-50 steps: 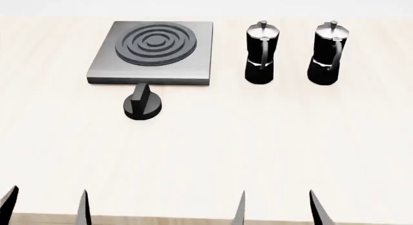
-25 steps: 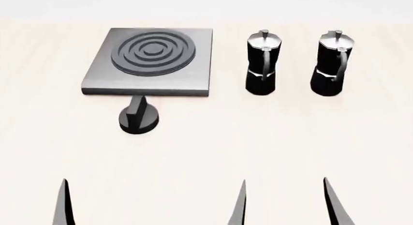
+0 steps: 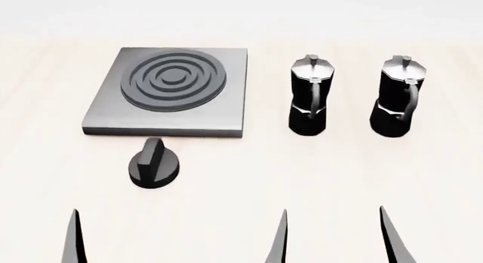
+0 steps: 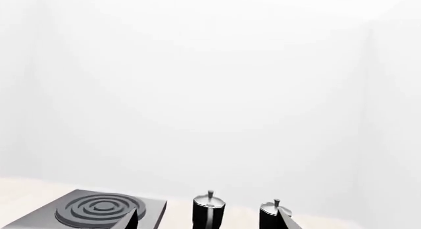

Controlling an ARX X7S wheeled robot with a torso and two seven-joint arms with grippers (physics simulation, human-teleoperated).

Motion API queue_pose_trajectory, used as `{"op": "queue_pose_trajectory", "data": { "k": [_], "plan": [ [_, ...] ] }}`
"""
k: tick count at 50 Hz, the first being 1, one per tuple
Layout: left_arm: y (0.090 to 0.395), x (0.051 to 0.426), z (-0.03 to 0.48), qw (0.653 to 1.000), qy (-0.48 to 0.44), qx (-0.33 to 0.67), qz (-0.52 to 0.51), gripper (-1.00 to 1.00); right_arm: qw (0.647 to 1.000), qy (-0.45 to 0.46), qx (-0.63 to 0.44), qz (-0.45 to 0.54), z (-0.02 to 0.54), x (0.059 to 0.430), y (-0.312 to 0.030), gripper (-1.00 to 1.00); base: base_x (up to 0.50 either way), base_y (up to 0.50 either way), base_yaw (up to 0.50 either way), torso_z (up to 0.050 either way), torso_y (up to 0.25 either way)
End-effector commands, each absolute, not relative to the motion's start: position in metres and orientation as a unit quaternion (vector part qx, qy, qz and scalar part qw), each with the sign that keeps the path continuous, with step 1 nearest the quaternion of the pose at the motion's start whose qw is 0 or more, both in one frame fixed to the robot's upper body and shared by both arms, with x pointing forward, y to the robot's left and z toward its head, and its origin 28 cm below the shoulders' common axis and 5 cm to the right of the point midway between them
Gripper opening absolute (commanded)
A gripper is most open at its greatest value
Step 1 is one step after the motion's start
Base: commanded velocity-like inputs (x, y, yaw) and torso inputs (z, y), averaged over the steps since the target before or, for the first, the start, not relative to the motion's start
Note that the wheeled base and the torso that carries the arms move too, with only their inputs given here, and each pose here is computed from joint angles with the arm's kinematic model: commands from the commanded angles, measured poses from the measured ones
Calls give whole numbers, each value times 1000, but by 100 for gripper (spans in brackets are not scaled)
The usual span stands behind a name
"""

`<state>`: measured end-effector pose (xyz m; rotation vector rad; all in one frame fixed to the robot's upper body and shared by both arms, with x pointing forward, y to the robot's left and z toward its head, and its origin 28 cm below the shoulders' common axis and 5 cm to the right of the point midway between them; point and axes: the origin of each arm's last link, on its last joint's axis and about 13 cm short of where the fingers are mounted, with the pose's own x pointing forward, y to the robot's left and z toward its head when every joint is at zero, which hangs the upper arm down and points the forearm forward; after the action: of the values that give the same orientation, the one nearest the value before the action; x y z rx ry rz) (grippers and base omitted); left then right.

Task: Put both moka pots on the stove.

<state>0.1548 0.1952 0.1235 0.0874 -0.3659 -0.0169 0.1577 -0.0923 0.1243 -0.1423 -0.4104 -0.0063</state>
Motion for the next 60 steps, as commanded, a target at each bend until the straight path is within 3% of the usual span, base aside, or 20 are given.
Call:
{"op": "queue_pose_trajectory", "data": {
  "k": [1,60],
  "plan": [
    [195,155,123,982,-181,43,-11,100,976,-205,-74,-3,124,157,-92,100,242,0,0,0,0],
    [193,156,119,983,-177,44,-17,100,977,-200,-75,0,122,158,-91,100,246,0,0,0,0]
  ]
}}
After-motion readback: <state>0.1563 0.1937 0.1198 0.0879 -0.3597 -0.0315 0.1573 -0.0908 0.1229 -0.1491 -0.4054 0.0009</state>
